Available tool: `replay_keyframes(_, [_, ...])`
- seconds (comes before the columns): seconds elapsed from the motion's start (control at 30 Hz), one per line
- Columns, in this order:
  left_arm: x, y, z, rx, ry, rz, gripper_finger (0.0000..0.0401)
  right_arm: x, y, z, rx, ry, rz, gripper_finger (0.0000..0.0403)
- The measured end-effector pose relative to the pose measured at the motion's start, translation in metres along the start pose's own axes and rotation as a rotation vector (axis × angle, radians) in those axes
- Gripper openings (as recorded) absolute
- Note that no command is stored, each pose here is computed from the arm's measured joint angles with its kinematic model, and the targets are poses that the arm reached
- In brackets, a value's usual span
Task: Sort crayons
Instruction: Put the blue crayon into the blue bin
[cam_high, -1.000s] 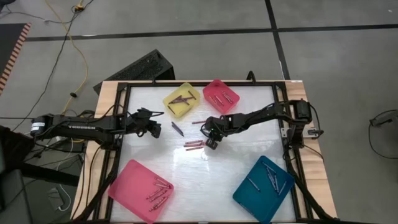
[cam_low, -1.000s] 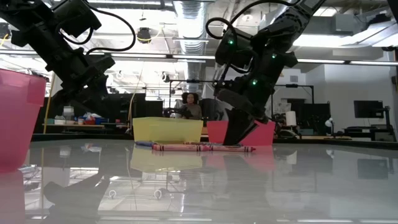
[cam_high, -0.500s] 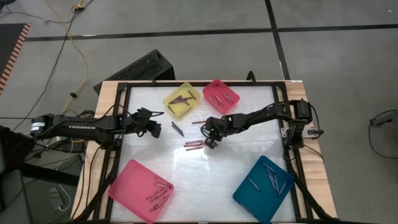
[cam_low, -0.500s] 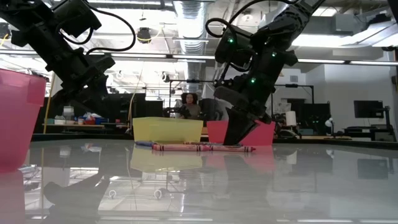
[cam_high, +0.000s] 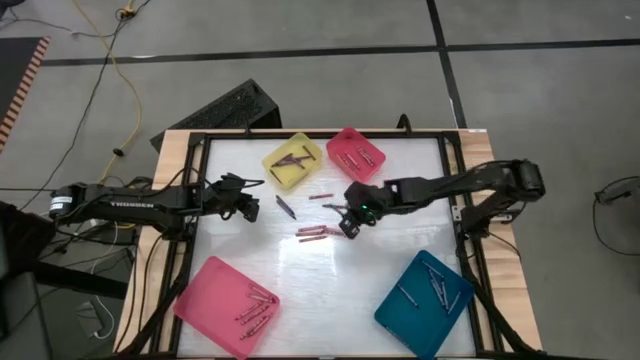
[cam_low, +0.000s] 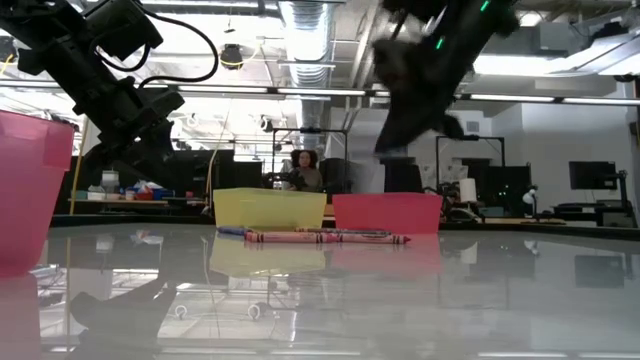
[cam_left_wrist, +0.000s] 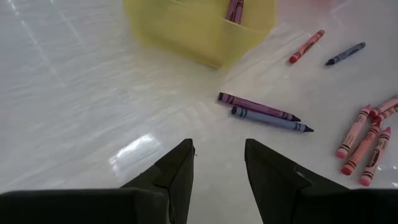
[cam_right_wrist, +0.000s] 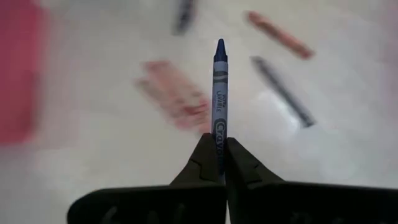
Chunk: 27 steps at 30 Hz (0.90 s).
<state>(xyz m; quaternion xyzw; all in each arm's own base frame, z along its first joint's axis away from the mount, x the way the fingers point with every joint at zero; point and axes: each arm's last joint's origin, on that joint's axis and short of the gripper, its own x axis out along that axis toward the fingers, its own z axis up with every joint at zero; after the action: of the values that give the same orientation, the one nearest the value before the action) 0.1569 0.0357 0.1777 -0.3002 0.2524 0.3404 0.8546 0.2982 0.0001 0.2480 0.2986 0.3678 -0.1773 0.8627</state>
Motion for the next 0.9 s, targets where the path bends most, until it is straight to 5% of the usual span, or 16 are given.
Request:
replay_keyframes(0.33, [0.000,0.000,0.000,0.001,0.002,-0.001,0.0133,-0.060,0.045,-0.037,0.085,0.122,0.297,0.0004])
replay_keyframes(0.53, [0.000,0.000,0.000,0.000,0.003,-0.002,0.0133,-0.077,0.072,-0.075,0.188,0.269,0.373,0.0005])
replay_keyframes(0.7, [0.000,0.000,0.000,0.001,0.003,-0.002,0.0133,-0.088,0.085,-0.110,0.330,0.401,0.325,0.0005])
replay_keyframes(0.9, [0.000,0.000,0.000,0.017,0.003,-0.002,0.0133,-0.104,0.083,-0.149,0.489,0.552,0.134,0.0005])
